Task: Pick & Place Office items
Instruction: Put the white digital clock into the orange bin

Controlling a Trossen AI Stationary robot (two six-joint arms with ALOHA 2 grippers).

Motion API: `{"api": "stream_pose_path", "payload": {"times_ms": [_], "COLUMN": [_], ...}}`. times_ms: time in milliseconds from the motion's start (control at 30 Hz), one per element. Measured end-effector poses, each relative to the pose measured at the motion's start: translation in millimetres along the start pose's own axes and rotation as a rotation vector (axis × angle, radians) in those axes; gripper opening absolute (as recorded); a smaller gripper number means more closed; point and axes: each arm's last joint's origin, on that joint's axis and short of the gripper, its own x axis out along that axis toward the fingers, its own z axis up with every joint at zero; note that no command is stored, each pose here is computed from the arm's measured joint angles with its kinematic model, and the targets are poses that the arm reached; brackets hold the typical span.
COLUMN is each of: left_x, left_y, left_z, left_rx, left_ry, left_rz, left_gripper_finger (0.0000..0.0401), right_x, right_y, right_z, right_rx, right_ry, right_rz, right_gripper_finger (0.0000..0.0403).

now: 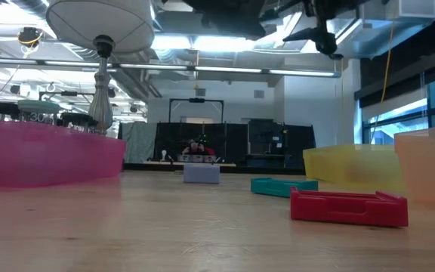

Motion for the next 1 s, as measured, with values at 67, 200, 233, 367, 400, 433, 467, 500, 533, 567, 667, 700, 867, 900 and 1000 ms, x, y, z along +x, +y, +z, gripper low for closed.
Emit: {"api": "stream_pose_path", "payload": {"times_ms": [67, 200, 233, 367, 400, 433, 467, 500, 533, 567, 667, 700, 867, 900, 1000], "left_x": [-0.1, -0.1, -0.1, -0.1, -0.1, -0.1, 0.0, 0.2, 0.4, 0.5, 0.5, 0.5, 0.5, 0.5, 0.5], "left_y": [0.7, 0.8, 0.8, 0.9, 0.9, 0.9, 1.0, 1.3, 1.6, 1.9, 2.0, 2.0, 2.1, 2.1, 2.1], "left_z": [2.1, 2.4, 2.5, 2.5, 2.5, 2.5, 2.4, 2.4, 2.3, 2.2, 2.1, 2.1, 2.1, 2.1, 2.1], "left_rx": [0.017, 0.037, 0.037, 0.037, 0.037, 0.038, 0.038, 0.038, 0.043, 0.054, 0.095, 0.098, 0.099, 0.099, 0.1], "left_ry": [-0.005, -0.005, -0.005, -0.005, -0.005, -0.005, -0.005, -0.005, -0.004, -0.004, -0.002, -0.001, -0.001, -0.001, -0.001], "left_rz": [0.002, 0.003, 0.003, 0.003, 0.003, 0.003, 0.005, 0.007, 0.007, 0.009, 0.013, 0.013, 0.014, 0.015, 0.015], "left_gripper_finger": [0.0154, 0.0158, 0.0159, 0.0155, 0.0154, 0.0154, 0.0155, 0.0156, 0.0157, 0.0158, 0.0157, 0.0156, 0.0157, 0.0158, 0.0158], "right_x": [4.8, 11.1, 12.5, 20.3, 22.7, 24.8, 27.6, 30.2, 32.7, 34.7, 39.6, 40.6, 41.9, 41.9, 41.8], "right_y": [0.1, 2.8, 3.3, 3.7, 3.1, 2.4, 1.1, -0.1, -1.3, -2.3, -4.3, -4.8, -4.1, -4.0, -3.7], "right_z": [1.7, 6.4, 7.4, 10.3, 10.5, 10.4, 10.1, 9.7, 9.3, 8.9, 8.3, 8.1, 9.2, 9.3, 9.5], "right_rx": [-0.014, -0.045, -0.055, -0.072, -0.073, -0.072, -0.069, -0.066, -0.062, -0.06, -0.057, -0.056, -0.06, -0.061, -0.062], "right_ry": [-0.01, -0.05, -0.059, -0.08, -0.08, -0.077, -0.071, -0.065, -0.057, -0.05, -0.039, -0.036, -0.047, -0.048, -0.05], "right_rz": [0.01, 0.048, 0.057, 0.076, 0.076, 0.074, 0.068, 0.062, 0.057, 0.053, 0.048, 0.046, 0.056, 0.057, 0.062], "right_gripper_finger": [0.0286, 0.0286, 0.0286, 0.0286, 0.0286, 0.0286, 0.0286, 0.0286, 0.0286, 0.0286, 0.0279, 0.0275, 0.0245, 0.0237, 0.0213]}}
